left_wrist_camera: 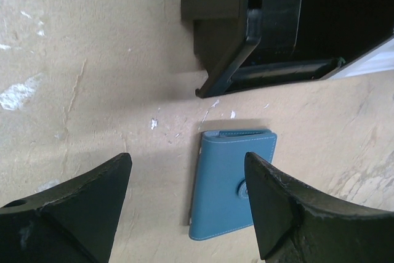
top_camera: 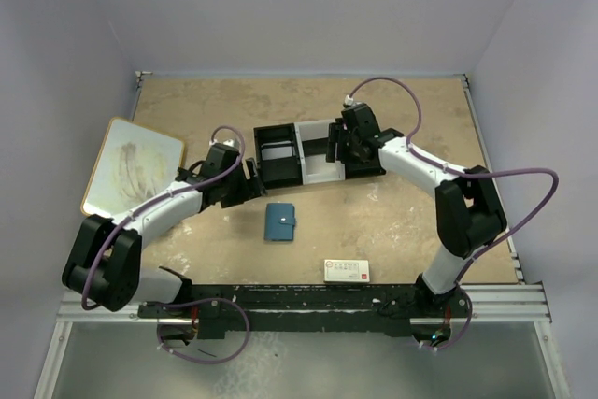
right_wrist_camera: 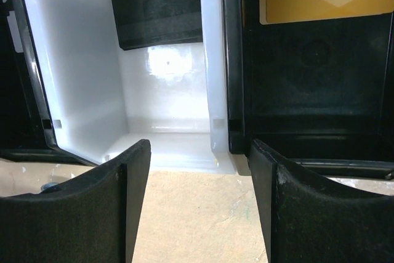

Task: Take the credit cards out of the card holder
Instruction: Adjust the storage box at the center of the board, then open the card holder at the center of the board.

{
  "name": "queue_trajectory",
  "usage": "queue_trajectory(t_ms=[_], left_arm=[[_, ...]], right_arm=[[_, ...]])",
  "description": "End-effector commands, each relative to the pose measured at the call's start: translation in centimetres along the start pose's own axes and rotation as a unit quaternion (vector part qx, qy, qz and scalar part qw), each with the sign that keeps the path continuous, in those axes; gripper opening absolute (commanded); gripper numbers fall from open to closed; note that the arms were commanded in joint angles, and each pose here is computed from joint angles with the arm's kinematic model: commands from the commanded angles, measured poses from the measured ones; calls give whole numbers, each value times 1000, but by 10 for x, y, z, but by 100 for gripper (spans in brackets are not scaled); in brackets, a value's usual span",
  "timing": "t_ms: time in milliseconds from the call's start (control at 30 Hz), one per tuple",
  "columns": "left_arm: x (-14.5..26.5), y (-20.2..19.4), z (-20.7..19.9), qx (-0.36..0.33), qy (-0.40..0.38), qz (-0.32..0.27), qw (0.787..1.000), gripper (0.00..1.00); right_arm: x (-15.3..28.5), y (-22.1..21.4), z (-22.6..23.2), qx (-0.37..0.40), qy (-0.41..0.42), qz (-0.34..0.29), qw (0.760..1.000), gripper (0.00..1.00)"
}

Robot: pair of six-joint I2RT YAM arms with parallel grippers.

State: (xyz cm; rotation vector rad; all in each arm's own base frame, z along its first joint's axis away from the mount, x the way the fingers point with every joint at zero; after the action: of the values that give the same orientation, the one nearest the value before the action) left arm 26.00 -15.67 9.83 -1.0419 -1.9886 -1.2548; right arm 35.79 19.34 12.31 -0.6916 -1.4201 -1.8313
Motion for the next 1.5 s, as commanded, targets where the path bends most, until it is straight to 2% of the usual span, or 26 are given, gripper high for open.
queue_trajectory(t_ms=[0, 300, 467, 600, 700, 833, 1033, 1233, 1467], left_arm=[[-5, -8, -2, -7, -20, 15, 1000, 72], [-6, -17, 0, -6, -24, 31, 999, 70], [-2, -16, 2, -5, -19, 21, 1000, 69], [3, -12, 10, 12, 4, -10, 1000, 68], [10, -3, 17, 36, 33, -52, 998, 66], [32, 15, 27, 76, 71, -127, 986, 64], [67, 24, 39, 137, 76, -216, 964, 65], [85, 18, 56, 151, 104, -248, 951, 66], [84, 14, 57, 153, 102, -243, 952, 67]], right_arm=[[-1, 2, 14, -10, 45, -4, 999, 68], [12, 9, 28, -18, 87, -11, 996, 67], [31, 19, 5, -19, -4, -45, 999, 67], [58, 17, 10, 13, -36, -75, 996, 67], [67, -6, 47, 57, -13, -70, 996, 66], [58, -53, 92, 84, 16, -29, 996, 62], [57, -107, 152, 113, 58, 3, 992, 56], [50, -139, 163, 134, 33, 36, 990, 50], [44, -150, 158, 141, 6, 51, 989, 48]])
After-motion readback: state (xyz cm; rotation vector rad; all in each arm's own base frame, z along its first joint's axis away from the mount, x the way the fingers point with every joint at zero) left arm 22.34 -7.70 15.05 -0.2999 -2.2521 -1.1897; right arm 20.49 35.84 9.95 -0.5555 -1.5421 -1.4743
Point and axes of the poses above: each gripper's point midway between its finger pads, its own x axis back along the fingers, its own z axis along the line the jaws close on, y = z × x, the point moved 4 cm from there along x, back along the fingers, and after that the axes turned 4 degrees about -x, right-handed, at the moved point
